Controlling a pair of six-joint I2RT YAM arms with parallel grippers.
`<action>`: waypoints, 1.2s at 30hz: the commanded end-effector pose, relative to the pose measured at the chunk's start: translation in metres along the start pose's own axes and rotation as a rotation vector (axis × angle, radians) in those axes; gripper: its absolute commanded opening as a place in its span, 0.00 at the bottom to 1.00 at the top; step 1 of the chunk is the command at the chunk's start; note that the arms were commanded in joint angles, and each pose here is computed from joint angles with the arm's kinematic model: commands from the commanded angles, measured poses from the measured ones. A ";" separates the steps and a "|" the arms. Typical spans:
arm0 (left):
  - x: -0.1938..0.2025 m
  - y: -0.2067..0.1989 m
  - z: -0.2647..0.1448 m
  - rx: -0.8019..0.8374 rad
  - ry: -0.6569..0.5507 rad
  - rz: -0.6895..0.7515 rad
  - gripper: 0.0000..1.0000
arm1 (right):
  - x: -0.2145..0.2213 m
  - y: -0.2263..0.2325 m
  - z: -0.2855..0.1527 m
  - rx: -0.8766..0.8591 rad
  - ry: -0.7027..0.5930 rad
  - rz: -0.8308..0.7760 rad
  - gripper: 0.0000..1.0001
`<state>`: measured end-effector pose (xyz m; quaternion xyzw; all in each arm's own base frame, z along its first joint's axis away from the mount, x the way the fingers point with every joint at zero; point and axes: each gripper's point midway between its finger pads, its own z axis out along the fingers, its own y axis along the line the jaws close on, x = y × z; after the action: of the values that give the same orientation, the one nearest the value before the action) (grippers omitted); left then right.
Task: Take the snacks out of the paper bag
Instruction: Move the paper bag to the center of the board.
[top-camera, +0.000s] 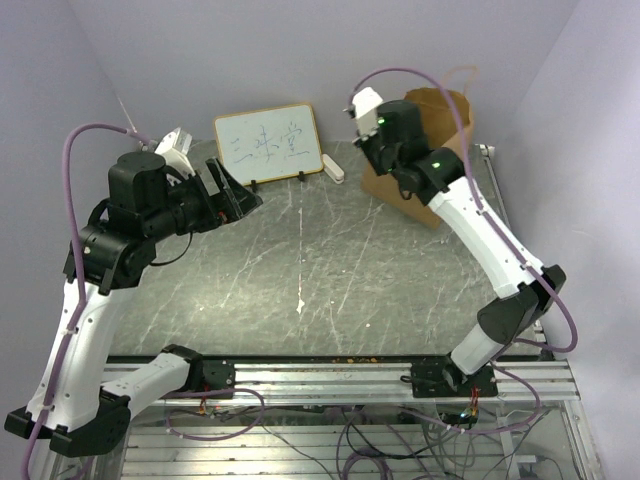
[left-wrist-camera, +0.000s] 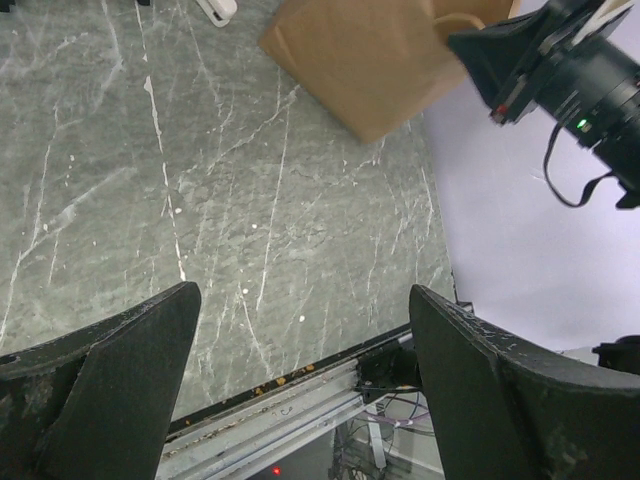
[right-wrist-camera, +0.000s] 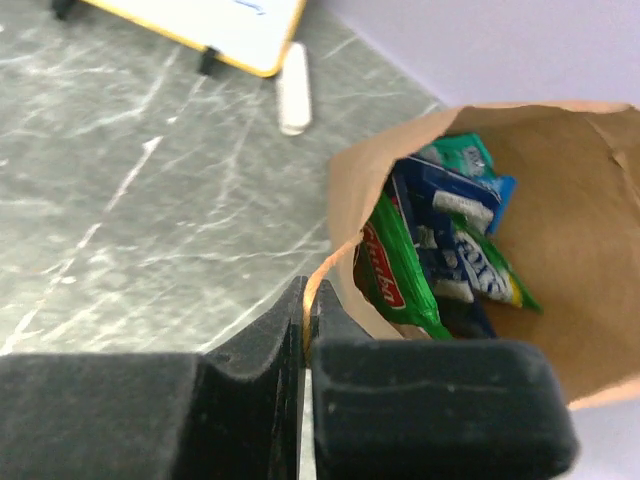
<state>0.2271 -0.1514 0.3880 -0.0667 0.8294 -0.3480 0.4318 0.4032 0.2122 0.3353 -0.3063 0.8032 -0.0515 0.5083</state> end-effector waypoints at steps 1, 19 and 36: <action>0.004 -0.002 -0.013 0.007 0.004 -0.028 0.96 | -0.001 0.048 -0.026 -0.017 0.098 0.113 0.00; 0.022 -0.015 -0.040 0.053 0.001 -0.371 0.96 | -0.072 0.201 -0.122 -0.504 -0.044 0.350 0.61; 0.039 0.017 -0.059 -0.032 -0.094 -0.505 0.96 | 0.002 0.195 -0.159 -0.690 -0.032 0.296 0.89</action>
<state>0.1662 -0.1409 0.3740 -0.2621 0.7878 -0.4406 0.3415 0.2207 0.3093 0.3696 -0.2764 0.8111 0.2576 0.4465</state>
